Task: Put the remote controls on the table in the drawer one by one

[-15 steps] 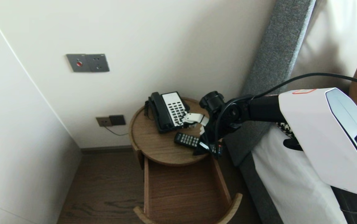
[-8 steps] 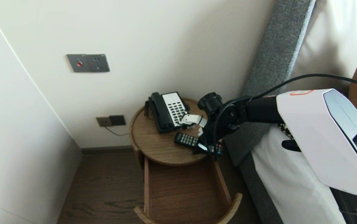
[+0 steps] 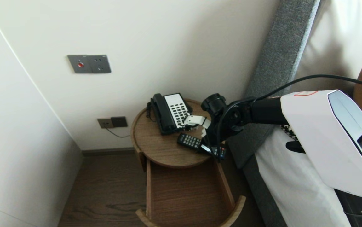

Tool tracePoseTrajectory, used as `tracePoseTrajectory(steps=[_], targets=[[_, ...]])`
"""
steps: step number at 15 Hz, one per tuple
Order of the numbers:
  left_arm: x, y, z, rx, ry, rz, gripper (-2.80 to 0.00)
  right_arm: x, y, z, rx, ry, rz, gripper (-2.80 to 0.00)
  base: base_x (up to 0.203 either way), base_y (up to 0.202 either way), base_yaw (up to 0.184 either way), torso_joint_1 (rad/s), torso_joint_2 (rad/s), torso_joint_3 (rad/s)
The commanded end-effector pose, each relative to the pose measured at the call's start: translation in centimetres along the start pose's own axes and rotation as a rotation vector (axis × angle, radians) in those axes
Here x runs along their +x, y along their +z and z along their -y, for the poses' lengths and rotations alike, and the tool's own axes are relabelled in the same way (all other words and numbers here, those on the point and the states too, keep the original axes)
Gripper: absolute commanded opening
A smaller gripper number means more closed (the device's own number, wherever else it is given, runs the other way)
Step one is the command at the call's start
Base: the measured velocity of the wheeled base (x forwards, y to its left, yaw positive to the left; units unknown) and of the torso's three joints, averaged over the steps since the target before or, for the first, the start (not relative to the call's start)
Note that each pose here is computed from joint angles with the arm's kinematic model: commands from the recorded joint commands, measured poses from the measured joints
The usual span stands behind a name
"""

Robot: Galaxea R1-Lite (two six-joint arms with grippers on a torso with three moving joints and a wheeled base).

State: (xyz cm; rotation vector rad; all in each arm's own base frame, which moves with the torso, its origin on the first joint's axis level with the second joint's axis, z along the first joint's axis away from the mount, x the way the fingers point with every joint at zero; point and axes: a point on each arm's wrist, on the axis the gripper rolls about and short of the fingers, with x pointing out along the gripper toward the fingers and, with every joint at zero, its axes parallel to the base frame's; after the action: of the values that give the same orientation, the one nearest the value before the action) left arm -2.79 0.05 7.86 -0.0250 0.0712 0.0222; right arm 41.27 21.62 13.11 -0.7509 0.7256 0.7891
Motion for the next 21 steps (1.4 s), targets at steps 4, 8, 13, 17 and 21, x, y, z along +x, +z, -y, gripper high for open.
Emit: tracePoseTrajectory(steps=[4, 8, 13, 17, 21], targets=[[0.0, 0.0, 0.0, 0.0, 0.001, 0.0, -2.8, -1.3, 0.1, -0.2, -0.001, 0.013, -0.011, -2.8, 0.0, 0.0, 0.0, 0.0, 0.0, 0.0], [0.0, 0.0, 0.0, 0.0, 0.0, -0.001, -2.8, -2.9, 0.2, -0.3, 0.0, 0.01, -0.008, -2.8, 0.0, 0.0, 0.0, 0.0, 0.0, 0.0], [0.0, 0.0, 0.0, 0.0, 0.002, -0.001, -2.8, -4.0, 0.7, -0.3, -0.004, 0.001, 0.011, -2.8, 0.0, 0.0, 0.0, 0.0, 0.0, 0.0], [0.0, 0.0, 0.0, 0.0, 0.001, -0.001, -2.8, -5.3, 0.7, -0.5, -0.003, -0.002, 0.016, -2.8, 0.0, 0.0, 0.0, 0.0, 0.0, 0.0], [0.0, 0.0, 0.0, 0.0, 0.001, -0.002, -2.8, -6.8, 0.4, -0.7, -0.003, -0.003, 0.021, -2.8, 0.0, 0.0, 0.0, 0.0, 0.0, 0.0]])
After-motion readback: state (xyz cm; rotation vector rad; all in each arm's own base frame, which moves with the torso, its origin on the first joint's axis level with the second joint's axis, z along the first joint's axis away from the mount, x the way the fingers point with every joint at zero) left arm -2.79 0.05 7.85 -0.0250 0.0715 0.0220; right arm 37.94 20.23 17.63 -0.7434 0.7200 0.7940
